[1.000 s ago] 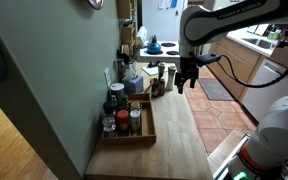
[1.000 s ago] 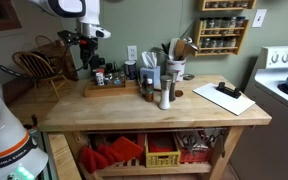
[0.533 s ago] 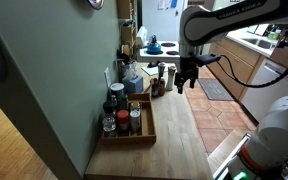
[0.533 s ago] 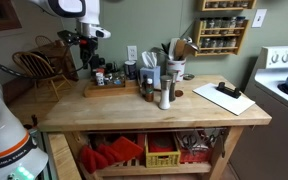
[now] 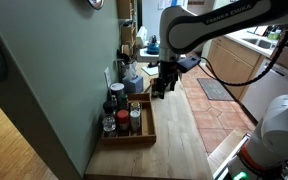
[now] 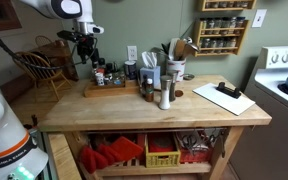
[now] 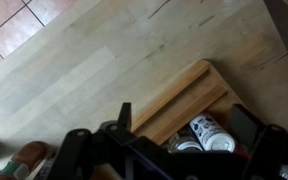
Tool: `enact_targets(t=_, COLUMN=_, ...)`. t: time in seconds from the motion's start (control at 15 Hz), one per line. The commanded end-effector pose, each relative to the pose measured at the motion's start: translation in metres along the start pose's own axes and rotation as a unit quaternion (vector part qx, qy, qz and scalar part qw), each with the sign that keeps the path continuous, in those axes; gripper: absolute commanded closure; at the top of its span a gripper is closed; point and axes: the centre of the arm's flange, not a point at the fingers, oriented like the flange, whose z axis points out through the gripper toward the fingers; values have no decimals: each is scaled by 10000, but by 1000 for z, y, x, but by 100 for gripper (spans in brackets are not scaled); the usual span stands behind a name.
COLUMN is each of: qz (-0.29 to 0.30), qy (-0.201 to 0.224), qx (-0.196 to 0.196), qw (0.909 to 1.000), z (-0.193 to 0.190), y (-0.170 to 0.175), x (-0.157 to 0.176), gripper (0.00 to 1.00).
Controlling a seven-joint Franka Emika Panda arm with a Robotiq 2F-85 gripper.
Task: Remove the spice bottle on the right end of the second front rack of the spice rack and put it on the counter top
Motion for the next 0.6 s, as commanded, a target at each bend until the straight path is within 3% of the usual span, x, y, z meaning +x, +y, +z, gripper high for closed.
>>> enact_targets(t=0.0, qz=-102, qy=117, qx=40, qw=9999, z=3, y=-9, x=34, gripper=0)
enact_targets(t=0.27, qz=571, qy=192, qx=107, qw=9981, z=5, y=-6, x=68, gripper=0)
enact_targets(t=0.53, qz=1570, qy=262, qx=118, qw=9872, z=27, y=-10, x=93, gripper=0)
